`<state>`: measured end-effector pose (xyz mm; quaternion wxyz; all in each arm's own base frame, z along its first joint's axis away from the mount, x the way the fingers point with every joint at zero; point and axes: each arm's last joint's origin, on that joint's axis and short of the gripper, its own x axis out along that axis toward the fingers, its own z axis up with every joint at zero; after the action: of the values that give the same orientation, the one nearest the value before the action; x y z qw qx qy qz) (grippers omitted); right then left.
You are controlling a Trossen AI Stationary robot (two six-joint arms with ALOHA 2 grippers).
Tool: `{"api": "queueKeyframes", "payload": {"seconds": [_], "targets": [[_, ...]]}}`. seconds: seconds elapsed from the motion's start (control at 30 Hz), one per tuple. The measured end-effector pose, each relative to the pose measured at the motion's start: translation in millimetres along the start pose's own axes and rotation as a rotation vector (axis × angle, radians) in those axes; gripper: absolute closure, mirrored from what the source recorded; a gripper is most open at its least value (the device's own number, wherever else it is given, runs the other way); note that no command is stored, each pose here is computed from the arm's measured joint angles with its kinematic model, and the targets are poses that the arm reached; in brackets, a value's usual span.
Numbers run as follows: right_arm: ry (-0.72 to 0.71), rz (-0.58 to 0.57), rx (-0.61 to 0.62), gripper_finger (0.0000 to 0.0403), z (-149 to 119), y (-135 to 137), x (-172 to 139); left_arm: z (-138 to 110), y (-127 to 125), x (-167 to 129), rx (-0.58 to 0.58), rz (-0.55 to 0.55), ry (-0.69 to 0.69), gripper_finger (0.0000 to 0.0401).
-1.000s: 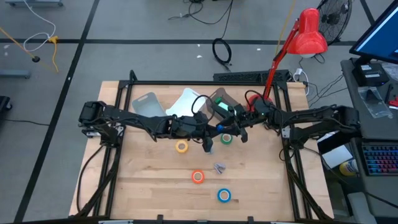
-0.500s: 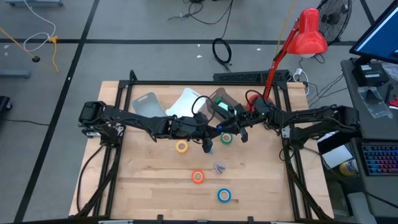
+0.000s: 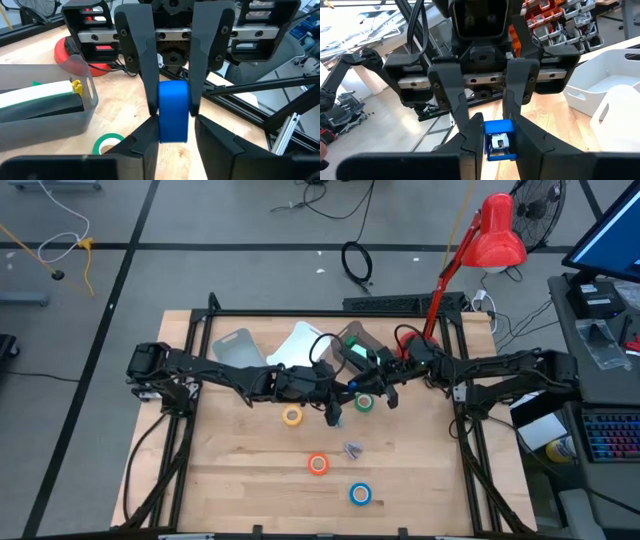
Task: Pick and place Stapler, Stapler remover, tape
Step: Put the small blue stapler into the black bin
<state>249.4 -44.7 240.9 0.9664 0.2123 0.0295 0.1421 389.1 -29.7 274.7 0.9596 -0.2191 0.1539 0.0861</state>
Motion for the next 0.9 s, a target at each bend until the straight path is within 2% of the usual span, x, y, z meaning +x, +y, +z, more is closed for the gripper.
{"api": "queueKeyframes", "payload": {"seconds": [0.3, 0.4, 0.6, 0.9], "targets": [[-0.02, -0.023, -0.003, 0.0337, 6, -7, -6, -1, 0, 0, 0.001, -0.019, 0.018, 0.0211], [-0.028, -0.043, -0.005, 0.0337, 7, -10, -8, -4, 1, 0, 0.005, -0.023, 0.067, 0.0197], [-0.042, -0.083, -0.004, 0.0337, 10, -17, -13, -17, 7, -2, 0.01, 0.0, 0.214, 0.019], [-0.065, -0.203, -0.025, 0.0337, 17, -38, -28, -32, 26, -7, -0.071, 0.133, 0.417, 0.0189]]}}
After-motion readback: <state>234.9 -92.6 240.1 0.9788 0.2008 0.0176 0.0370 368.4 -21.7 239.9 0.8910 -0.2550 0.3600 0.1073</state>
